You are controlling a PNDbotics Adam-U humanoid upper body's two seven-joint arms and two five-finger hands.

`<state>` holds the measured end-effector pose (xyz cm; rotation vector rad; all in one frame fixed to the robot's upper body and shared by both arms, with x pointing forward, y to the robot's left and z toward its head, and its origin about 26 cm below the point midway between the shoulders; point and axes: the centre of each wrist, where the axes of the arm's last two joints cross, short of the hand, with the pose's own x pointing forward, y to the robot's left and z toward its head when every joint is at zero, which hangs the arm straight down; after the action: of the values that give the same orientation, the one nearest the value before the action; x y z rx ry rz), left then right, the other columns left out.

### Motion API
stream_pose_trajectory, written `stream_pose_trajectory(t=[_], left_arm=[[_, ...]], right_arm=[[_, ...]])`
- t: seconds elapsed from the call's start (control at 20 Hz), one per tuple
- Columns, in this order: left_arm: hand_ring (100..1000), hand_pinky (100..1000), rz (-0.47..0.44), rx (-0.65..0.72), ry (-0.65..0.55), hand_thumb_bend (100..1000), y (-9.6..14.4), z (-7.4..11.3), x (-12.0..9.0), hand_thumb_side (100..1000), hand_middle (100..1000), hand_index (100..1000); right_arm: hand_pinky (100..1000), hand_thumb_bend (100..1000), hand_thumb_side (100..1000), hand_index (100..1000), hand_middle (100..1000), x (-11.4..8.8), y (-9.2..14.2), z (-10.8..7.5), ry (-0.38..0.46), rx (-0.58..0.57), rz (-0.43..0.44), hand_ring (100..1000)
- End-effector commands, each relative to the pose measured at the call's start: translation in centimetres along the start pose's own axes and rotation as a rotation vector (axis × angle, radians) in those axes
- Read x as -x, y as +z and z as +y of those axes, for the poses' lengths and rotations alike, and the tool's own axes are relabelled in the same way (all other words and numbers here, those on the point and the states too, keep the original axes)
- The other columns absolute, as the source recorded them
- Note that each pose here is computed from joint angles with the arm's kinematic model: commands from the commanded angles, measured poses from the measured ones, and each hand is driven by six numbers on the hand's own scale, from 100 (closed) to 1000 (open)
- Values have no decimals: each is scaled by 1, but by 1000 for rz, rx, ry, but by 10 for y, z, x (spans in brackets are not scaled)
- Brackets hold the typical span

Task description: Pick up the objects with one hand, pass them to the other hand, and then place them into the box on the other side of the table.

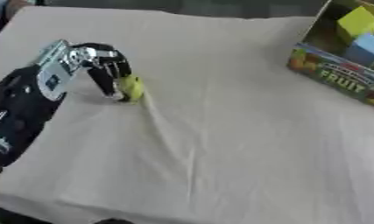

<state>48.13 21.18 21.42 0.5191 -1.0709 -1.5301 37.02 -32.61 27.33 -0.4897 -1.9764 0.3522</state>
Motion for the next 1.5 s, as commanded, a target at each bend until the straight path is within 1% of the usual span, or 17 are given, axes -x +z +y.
stream_pose_trajectory(t=[0.05,0.35,0.5,0.7,0.95,1.15,1.4,1.5], left_arm=[[766,774,5,-67,-61,602,15,16,-7,100,705,771],[775,777,58,-20,-85,630,7,9,-4,100,716,772],[776,778,72,-2,-90,629,3,6,0,100,717,771],[770,778,70,-10,-75,607,1,5,2,100,710,771],[761,778,38,-46,-50,585,5,7,-3,100,701,778],[756,778,18,-52,-21,567,8,9,-7,130,692,777],[753,774,25,-44,5,536,4,5,-10,150,678,749],[749,774,35,-37,15,485,0,2,-10,145,672,721]], right_arm=[[1000,100,498,860,741,-8,-2,-8,23,13,-23,1000],[1000,100,499,861,742,-9,-2,-7,19,10,-23,1000],[1000,100,499,861,741,-10,-2,-7,18,11,-23,1000],[1000,100,497,860,741,-10,-1,-7,16,8,-25,1000],[1000,100,492,859,741,-9,-1,-7,23,5,-21,1000],[1000,100,492,858,742,-9,-1,-7,26,6,-18,1000],[1000,100,494,858,742,-10,-2,-6,21,2,-21,1000],[1000,100,493,858,742,-10,-2,-6,19,1,-22,1000]])
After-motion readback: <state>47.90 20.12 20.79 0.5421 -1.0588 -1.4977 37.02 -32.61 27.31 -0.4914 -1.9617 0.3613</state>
